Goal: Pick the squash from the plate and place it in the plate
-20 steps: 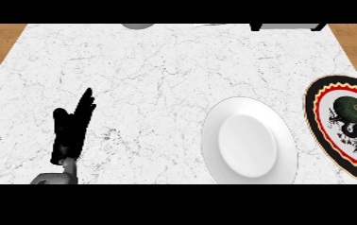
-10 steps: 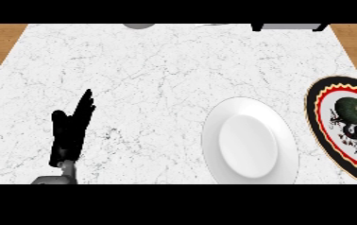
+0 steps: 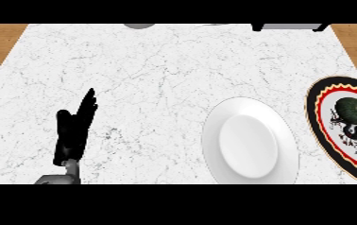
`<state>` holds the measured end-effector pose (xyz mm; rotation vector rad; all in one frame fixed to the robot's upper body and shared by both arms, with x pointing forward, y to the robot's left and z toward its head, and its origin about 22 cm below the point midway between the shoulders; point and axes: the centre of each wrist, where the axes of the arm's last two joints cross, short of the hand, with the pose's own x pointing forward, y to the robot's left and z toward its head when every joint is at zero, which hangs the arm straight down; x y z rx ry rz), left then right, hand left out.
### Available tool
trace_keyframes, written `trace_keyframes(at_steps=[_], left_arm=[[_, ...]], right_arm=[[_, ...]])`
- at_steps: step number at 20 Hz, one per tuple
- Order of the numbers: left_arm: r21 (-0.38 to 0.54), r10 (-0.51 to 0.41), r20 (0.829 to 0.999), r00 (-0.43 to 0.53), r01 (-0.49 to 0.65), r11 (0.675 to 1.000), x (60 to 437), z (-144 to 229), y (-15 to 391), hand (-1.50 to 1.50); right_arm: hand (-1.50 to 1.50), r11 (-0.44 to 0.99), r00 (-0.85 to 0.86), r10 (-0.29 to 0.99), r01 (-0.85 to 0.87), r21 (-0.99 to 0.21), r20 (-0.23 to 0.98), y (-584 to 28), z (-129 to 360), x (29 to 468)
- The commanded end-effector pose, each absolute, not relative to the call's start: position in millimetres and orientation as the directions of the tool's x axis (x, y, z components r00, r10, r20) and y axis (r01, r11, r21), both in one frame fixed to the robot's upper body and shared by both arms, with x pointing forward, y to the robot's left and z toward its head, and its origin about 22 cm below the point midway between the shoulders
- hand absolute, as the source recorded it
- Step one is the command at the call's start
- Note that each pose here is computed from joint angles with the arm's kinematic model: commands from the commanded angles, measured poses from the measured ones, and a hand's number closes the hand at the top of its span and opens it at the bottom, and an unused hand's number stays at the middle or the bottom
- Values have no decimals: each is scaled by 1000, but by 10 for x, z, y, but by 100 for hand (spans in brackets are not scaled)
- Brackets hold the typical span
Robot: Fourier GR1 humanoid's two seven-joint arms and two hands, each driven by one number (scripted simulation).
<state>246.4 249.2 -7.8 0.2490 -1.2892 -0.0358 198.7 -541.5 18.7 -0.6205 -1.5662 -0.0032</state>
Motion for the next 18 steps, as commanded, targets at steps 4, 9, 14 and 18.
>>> trace_keyframes(at_steps=[4,9,14,18], left_arm=[[184,-146,946,290,-108,977,2582,-216,2653,0],[208,-165,944,287,-128,970,2408,15,2412,0],[197,-160,947,277,-112,974,2388,-62,2450,0],[198,-164,952,257,-112,974,2394,62,2522,0]], right_arm=[[-150,824,65,411,401,-401,909,-5613,233,1828],[-150,781,128,429,445,-438,894,-5661,116,1777],[-150,778,130,430,449,-440,893,-5789,23,1518],[-150,756,167,427,473,-452,889,-5811,141,1666]])
